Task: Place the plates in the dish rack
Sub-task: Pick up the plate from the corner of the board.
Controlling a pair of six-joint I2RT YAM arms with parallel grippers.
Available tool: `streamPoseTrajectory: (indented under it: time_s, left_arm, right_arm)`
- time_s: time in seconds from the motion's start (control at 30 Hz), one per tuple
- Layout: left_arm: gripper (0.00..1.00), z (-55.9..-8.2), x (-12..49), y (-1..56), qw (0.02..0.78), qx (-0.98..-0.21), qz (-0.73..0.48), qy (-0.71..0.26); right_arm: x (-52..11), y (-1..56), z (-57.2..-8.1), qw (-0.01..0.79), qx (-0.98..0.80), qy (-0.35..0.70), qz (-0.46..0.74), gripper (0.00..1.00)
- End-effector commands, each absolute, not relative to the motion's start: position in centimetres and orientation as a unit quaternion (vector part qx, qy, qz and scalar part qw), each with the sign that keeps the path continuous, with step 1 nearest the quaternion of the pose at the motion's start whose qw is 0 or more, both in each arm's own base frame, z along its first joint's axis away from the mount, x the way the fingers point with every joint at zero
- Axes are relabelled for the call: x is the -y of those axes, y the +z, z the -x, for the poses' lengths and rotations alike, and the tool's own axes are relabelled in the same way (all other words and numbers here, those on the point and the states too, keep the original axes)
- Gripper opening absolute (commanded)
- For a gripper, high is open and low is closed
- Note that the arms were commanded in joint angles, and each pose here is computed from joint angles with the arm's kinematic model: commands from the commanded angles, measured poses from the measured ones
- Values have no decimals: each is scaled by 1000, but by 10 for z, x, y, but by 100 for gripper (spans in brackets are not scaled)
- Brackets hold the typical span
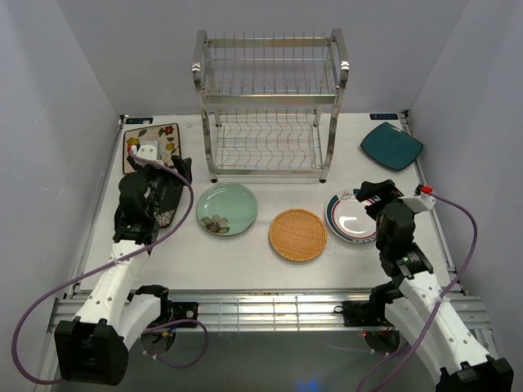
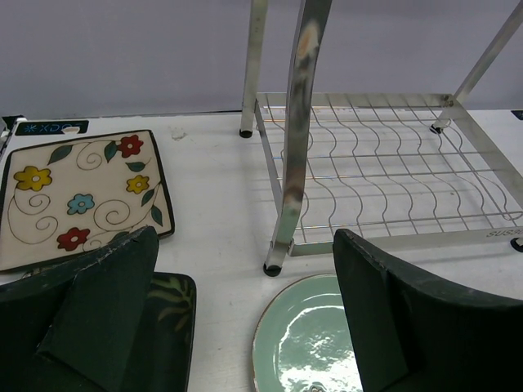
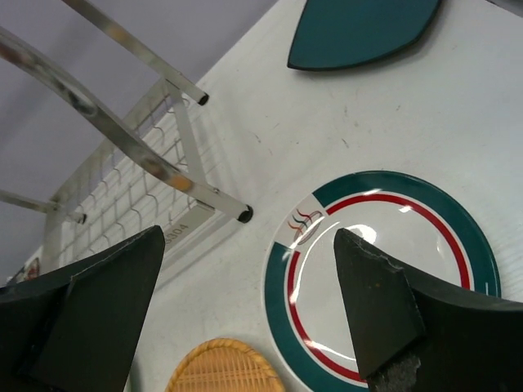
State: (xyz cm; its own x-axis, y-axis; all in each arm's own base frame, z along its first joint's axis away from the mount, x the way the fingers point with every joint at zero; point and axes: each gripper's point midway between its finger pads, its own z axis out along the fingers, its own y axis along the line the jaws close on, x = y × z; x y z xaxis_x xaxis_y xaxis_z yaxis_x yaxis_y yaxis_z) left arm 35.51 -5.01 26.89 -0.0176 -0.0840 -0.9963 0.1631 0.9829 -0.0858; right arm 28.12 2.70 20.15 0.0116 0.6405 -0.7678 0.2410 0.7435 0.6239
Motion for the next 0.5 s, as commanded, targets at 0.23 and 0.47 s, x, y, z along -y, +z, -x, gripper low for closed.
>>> streamPoseTrajectory:
  time_s: [0.23, 0.47]
  left_arm:
    - [98, -351, 52, 277, 710, -696, -36, -97]
    - [98, -350, 55, 277, 711, -695, -40, -101]
  right_arm:
    - [-3, 198, -346, 607, -715, 108, -331, 90]
    - [28, 200, -375, 597, -680, 149, -398, 90]
